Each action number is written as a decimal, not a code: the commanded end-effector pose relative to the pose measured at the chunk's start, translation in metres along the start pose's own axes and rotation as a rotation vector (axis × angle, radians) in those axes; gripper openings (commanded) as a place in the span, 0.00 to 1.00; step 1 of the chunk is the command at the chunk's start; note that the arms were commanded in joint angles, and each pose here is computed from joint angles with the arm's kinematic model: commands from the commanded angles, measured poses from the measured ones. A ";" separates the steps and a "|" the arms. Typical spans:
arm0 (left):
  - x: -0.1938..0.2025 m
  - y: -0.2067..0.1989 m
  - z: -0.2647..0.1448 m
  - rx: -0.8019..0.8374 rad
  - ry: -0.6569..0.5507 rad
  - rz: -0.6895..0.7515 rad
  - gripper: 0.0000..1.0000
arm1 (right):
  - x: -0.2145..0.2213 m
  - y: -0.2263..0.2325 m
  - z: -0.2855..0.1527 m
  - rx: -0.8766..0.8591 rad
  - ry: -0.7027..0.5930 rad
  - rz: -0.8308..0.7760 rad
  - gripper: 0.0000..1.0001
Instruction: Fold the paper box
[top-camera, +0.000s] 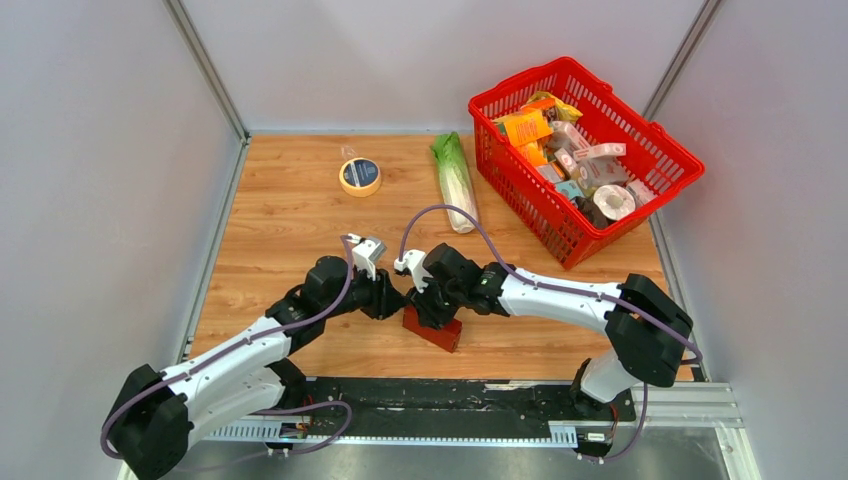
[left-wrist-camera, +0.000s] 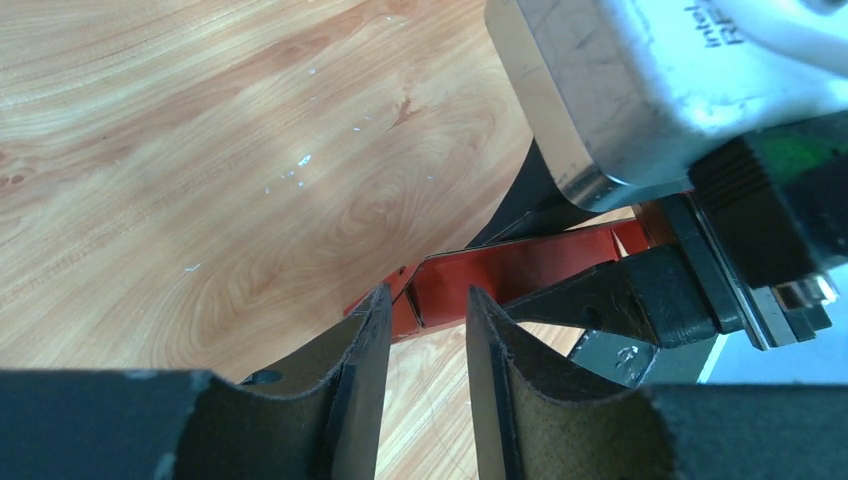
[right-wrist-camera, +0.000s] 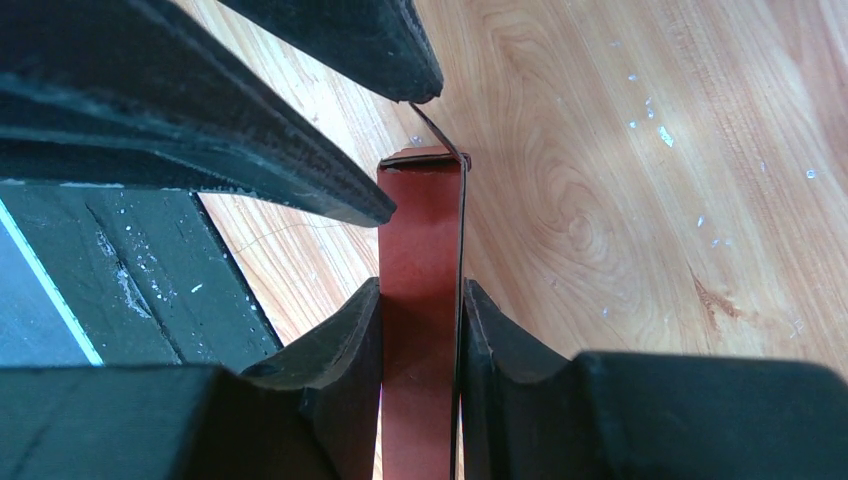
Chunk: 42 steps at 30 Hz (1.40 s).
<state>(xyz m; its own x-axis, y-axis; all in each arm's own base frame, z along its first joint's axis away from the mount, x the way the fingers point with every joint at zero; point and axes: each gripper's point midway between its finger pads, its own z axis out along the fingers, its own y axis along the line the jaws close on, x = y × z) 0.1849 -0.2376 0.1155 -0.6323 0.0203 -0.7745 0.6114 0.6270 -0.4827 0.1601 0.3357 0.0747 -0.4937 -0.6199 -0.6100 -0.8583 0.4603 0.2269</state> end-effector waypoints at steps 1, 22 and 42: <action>-0.023 -0.010 0.002 0.036 -0.065 0.060 0.39 | -0.010 0.001 -0.003 -0.007 -0.049 -0.005 0.31; -0.018 -0.017 0.008 0.053 0.002 0.082 0.28 | -0.014 -0.001 -0.005 0.010 -0.067 -0.005 0.30; -0.002 -0.005 0.008 -0.108 0.044 0.193 0.03 | -0.022 -0.007 -0.008 0.046 -0.093 -0.014 0.30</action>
<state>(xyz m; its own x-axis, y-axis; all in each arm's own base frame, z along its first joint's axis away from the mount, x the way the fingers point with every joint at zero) 0.1814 -0.2502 0.1084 -0.5925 0.1610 -0.7893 0.6600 0.6589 -0.3610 0.1642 0.3307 0.0747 -0.5022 -0.6071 -0.6158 -0.8478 0.4861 0.2122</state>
